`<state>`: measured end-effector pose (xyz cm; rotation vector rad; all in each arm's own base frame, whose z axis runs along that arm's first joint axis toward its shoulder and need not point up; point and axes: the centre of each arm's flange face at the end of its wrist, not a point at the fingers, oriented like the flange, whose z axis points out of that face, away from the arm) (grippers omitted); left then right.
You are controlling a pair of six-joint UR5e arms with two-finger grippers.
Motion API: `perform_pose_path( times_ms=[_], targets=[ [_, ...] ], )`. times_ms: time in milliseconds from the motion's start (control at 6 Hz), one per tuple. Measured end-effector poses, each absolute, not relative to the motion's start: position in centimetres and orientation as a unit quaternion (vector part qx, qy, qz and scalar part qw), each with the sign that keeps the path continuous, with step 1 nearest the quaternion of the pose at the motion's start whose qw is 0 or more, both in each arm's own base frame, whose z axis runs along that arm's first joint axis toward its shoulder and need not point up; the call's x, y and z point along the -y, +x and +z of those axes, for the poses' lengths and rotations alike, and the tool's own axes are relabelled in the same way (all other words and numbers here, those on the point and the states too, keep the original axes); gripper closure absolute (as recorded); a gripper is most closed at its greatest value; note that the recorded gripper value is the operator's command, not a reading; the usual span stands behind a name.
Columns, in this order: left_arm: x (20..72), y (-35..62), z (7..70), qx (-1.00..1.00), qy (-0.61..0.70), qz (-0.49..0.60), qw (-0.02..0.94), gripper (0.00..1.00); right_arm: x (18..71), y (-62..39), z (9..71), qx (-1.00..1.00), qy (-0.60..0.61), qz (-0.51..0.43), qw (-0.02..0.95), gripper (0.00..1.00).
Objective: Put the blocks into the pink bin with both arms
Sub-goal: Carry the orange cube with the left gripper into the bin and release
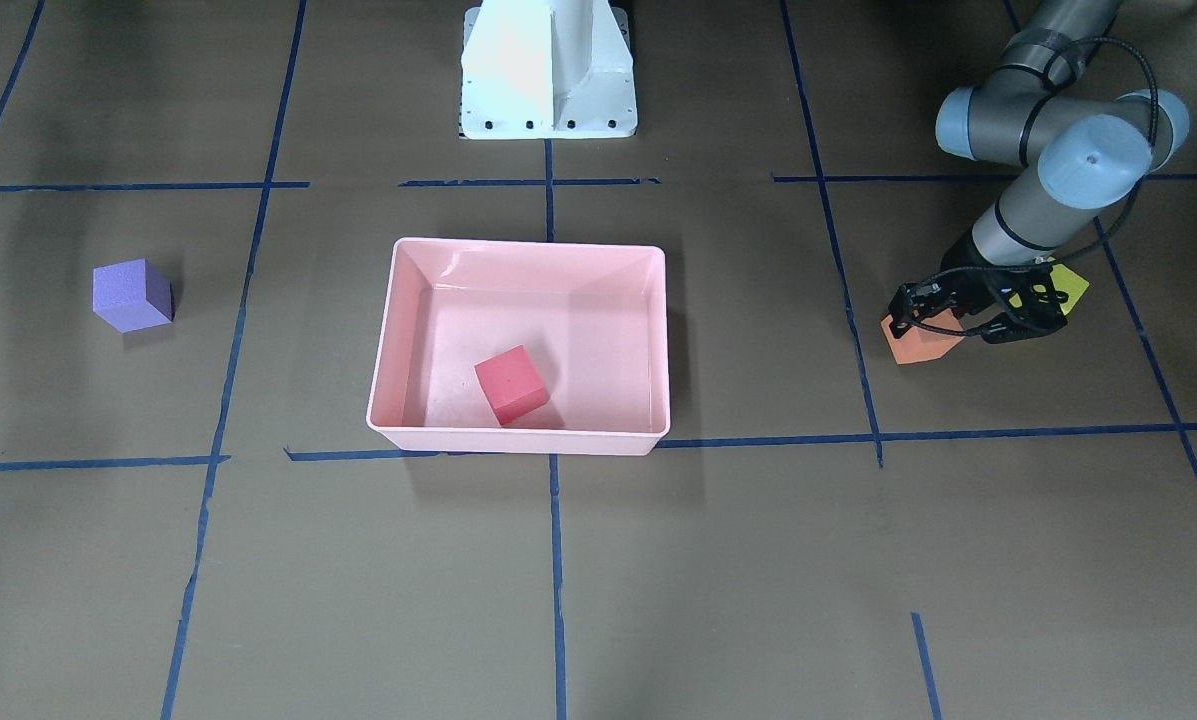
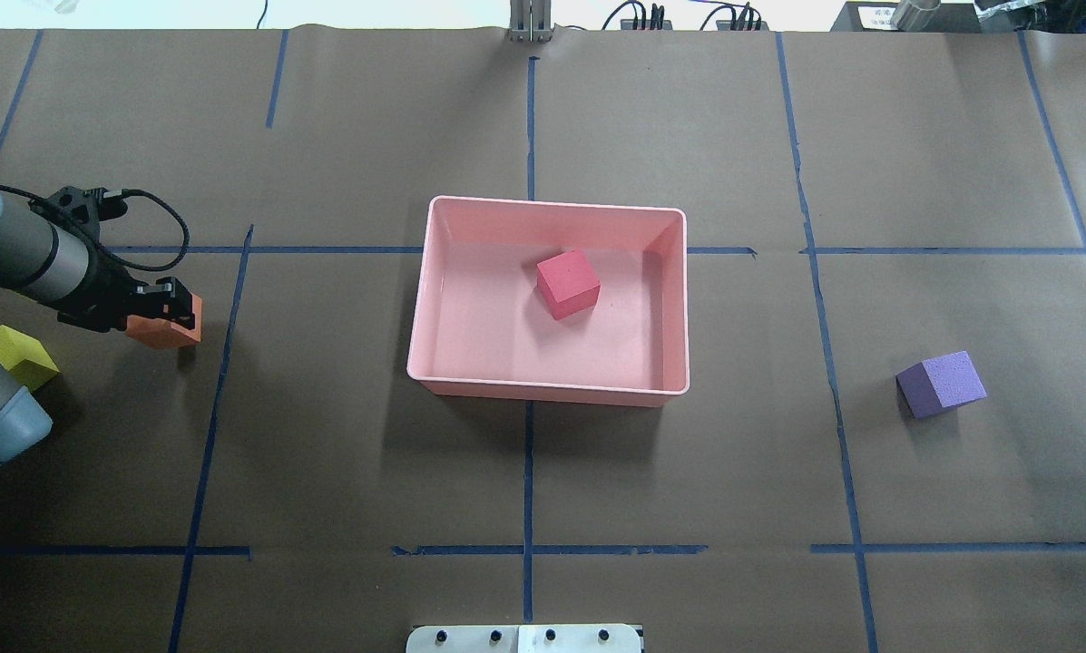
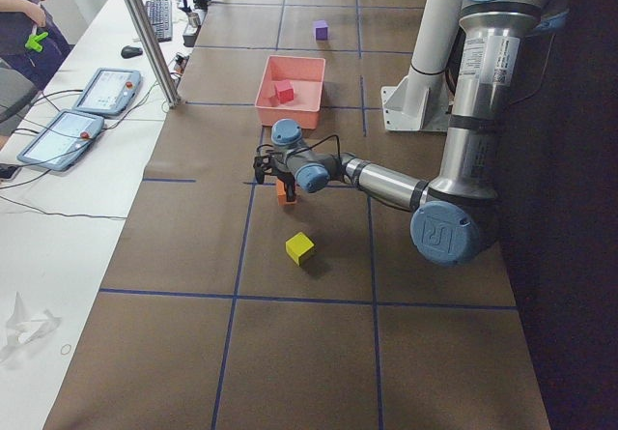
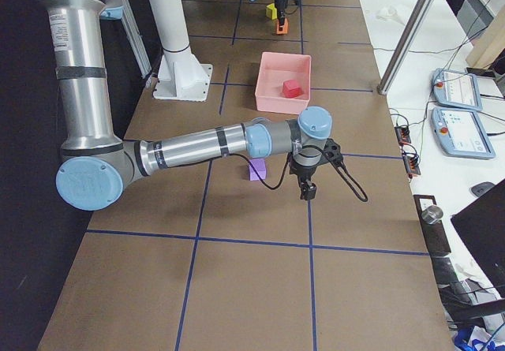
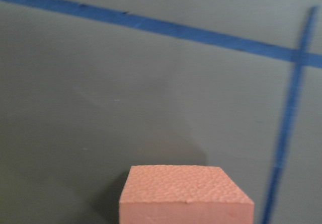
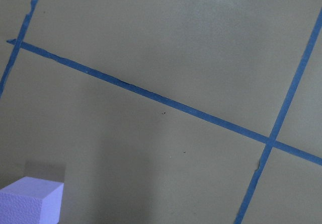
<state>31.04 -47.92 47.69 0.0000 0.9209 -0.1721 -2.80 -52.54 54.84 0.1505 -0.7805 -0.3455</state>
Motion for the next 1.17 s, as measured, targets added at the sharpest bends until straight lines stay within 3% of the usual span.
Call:
perform_pose_path(
  times_ms=[333, 667, 833, 1167],
  targets=[
    [51.9, 33.7, 34.9, -0.451, 0.012, -0.084, 0.888, 0.44, 51.5, -2.6, 55.8, 0.379, 0.073, -0.168, 0.907, 0.00],
    [52.6, 38.6, 22.3, -0.467, 0.011, -0.064, 0.882, 0.44, 51.0, -2.6, 55.8, 0.379, 0.073, -0.164, 0.908, 0.00],
    [51.5, 42.5, 17.0, -0.476, 0.003, -0.063, 0.877, 0.02, 51.0, -2.6, 55.5, 0.380, 0.075, -0.161, 0.908, 0.00],
    [49.1, 47.8, 12.7, -0.477, 0.000, -0.066, 0.876, 0.00, 50.9, -3.7, 54.4, 0.382, 0.078, -0.158, 0.907, 0.00]
  ],
)
